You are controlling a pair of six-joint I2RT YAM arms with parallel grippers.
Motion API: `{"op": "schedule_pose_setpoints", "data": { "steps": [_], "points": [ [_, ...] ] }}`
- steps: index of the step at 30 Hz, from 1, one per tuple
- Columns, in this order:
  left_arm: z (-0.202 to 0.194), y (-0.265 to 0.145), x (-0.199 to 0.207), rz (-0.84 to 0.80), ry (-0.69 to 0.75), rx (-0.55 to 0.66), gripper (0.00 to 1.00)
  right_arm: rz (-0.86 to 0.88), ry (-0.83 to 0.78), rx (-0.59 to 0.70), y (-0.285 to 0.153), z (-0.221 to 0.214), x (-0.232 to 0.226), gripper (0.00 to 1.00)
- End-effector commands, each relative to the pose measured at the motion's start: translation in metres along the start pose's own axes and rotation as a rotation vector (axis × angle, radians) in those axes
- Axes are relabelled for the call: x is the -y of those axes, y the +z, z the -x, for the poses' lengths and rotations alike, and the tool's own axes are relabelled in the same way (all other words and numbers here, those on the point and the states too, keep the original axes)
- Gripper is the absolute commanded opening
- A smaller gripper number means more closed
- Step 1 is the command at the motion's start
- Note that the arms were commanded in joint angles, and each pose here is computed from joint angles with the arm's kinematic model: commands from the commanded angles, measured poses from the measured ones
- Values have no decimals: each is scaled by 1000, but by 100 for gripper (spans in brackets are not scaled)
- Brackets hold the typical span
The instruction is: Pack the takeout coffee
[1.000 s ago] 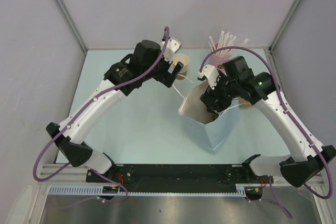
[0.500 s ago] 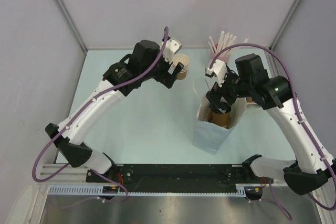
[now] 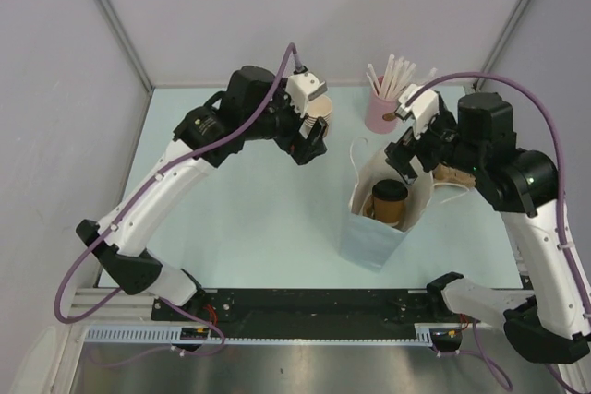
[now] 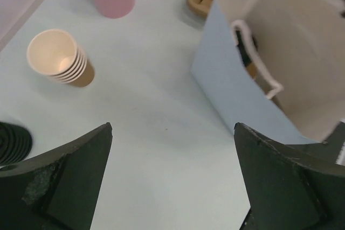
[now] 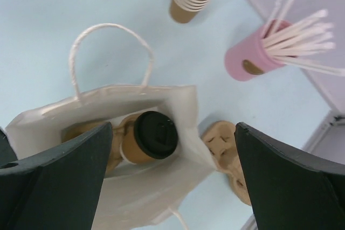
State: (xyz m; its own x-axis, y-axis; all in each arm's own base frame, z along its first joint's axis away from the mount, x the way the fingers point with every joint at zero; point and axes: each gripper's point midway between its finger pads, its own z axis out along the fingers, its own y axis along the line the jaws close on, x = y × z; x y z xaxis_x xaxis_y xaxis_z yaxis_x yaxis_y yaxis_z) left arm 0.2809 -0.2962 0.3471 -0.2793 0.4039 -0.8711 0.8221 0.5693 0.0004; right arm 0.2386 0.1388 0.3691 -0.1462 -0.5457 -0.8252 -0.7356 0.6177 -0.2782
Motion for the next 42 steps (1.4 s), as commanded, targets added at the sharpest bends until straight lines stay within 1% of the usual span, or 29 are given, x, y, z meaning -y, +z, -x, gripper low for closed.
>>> {"op": "schedule_pose_setpoints", "data": {
  "steps": [1, 2, 4, 5, 9, 14, 18, 19, 20, 23, 24, 25, 26, 27, 29, 30, 36, 42],
  "points": [
    [36, -21, 42, -220, 7, 100, 100, -202, 26, 137, -32, 29, 34, 100],
    [39, -19, 52, -277, 2, 100, 100, -233, 32, 154, -41, 30, 37, 100],
    [40, -11, 61, -329, -14, 82, 100, -257, 41, 160, -46, 27, 40, 100],
    [46, -13, 65, -348, -8, 94, 100, -273, 47, 154, -48, 24, 43, 100],
    [44, 6, 71, -349, -8, 58, 100, -308, 65, 161, -55, 15, 44, 100],
    [35, 33, 70, -358, -27, 5, 99, -300, 85, 168, -54, 7, 42, 100],
    [37, 41, 73, -381, -39, 0, 100, -308, 93, 171, -56, 5, 43, 100],
    [39, 41, 73, -386, -38, 4, 98, -304, 95, 169, -55, 4, 42, 100],
    [39, 42, 73, -389, -37, 6, 96, -305, 98, 169, -54, 3, 42, 100],
    [40, 40, 75, -395, -32, 8, 70, -303, 100, 165, -53, 1, 42, 100],
    [39, 39, 74, -395, -31, 7, 49, -302, 102, 164, -52, 0, 41, 100],
    [42, 34, 75, -393, -26, 19, 40, -300, 102, 163, -51, -1, 42, 100],
    [41, 33, 74, -385, -24, 18, 32, -299, 102, 164, -50, -1, 41, 100],
    [43, 31, 72, -374, -21, 25, 19, -298, 101, 169, -50, 1, 41, 100],
    [43, 24, 70, -348, -11, 34, 8, -292, 103, 173, -50, 1, 41, 100],
    [43, 23, 62, -307, 0, 40, 1, -290, 103, 173, -48, 1, 41, 100],
    [41, 0, 40, -192, 22, 70, 0, -279, 107, 180, -45, 3, 41, 100],
    [36, -17, 2, -68, 1, 90, 0, -276, 105, 184, -42, 5, 42, 100]
  ]
}}
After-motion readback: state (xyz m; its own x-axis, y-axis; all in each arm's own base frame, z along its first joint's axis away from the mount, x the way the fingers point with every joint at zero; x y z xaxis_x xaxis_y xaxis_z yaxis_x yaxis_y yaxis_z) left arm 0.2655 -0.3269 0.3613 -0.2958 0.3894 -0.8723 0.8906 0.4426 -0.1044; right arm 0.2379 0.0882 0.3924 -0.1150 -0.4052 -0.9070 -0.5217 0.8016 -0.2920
